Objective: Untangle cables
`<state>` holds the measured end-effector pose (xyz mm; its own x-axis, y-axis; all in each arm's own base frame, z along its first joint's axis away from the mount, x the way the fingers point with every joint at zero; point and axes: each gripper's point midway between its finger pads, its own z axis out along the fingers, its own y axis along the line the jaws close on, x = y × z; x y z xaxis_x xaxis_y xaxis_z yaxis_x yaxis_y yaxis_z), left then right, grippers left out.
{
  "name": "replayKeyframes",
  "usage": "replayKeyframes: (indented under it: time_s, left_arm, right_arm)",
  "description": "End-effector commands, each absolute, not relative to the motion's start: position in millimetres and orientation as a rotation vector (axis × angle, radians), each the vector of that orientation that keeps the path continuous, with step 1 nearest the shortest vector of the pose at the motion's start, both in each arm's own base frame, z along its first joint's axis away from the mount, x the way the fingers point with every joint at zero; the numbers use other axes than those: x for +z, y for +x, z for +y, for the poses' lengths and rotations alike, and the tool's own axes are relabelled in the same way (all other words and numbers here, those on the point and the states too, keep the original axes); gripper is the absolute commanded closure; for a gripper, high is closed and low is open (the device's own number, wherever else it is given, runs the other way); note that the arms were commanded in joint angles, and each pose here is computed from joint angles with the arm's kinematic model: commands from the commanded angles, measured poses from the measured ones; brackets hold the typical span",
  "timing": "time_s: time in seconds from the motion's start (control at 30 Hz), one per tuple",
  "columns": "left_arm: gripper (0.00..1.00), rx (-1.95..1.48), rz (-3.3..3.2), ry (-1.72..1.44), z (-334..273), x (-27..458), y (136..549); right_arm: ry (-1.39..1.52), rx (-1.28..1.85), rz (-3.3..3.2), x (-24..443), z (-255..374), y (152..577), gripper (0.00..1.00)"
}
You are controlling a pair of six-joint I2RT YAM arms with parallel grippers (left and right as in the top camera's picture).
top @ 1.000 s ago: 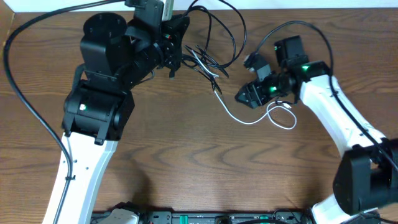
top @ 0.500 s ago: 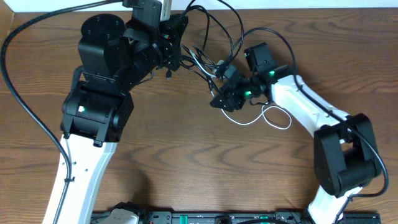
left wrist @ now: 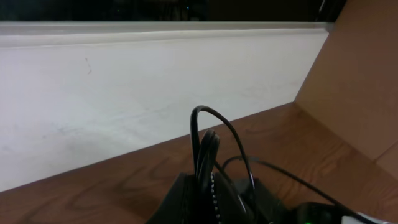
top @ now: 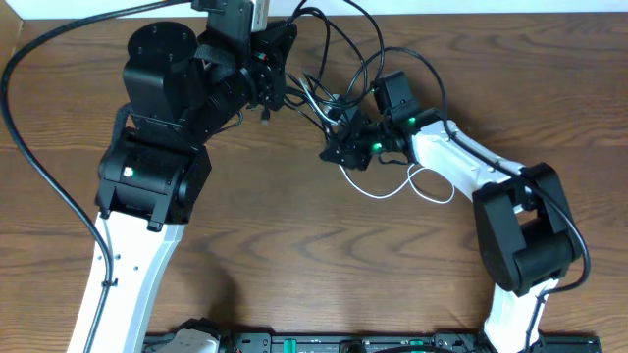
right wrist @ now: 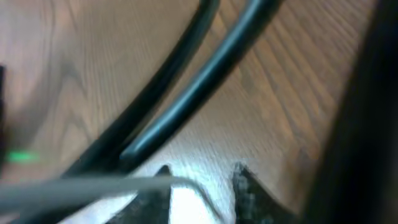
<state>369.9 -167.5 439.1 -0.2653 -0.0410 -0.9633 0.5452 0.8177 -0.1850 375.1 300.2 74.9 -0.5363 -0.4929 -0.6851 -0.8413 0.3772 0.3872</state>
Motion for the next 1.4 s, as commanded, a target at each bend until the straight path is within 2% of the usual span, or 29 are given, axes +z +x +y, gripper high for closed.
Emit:
replayKeyframes:
  time_s: [0.0, 0.07, 0.23, 0.4, 0.67, 1.0, 1.13, 1.37]
  left_arm:
    - [0.92, -0.595, 1.721, 0.37, -164, 455, 363]
    - [0.92, -0.594, 1.722, 0.37, -164, 455, 363]
    - [0.92, -0.538, 1.74, 0.322, -155, 451, 370]
    - [0.92, -0.453, 1.801, 0.248, -139, 435, 382]
    - [0.92, -0.415, 1.942, 0.206, -127, 388, 412]
    - [0.92, -0.353, 2.028, 0.129, -102, 355, 437]
    - [0.92, -0.315, 2.046, 0.087, -86, 348, 443]
    - [0.92, -0.192, 2.067, -0.009, -55, 338, 452]
  right_arm:
    - [-1.126, 1.055, 2.195, 74, 305, 372, 0.92]
    - [-1.088, 1.067, 2.22, 75, 305, 373, 0.99]
    - [-0.794, 0.933, 2.425, 70, 276, 397, 0.99]
    - [-0.582, 0.697, 2.577, 76, 216, 408, 0.99]
    - [-0.255, 0.429, 2.584, 140, 122, 412, 0.99]
    - [0.139, 0.262, 2.503, 203, -4, 388, 0.99]
    - [0.257, 0.226, 2.493, 211, -40, 374, 0.99]
    - [0.352, 0.209, 2.492, 210, -64, 366, 0.99]
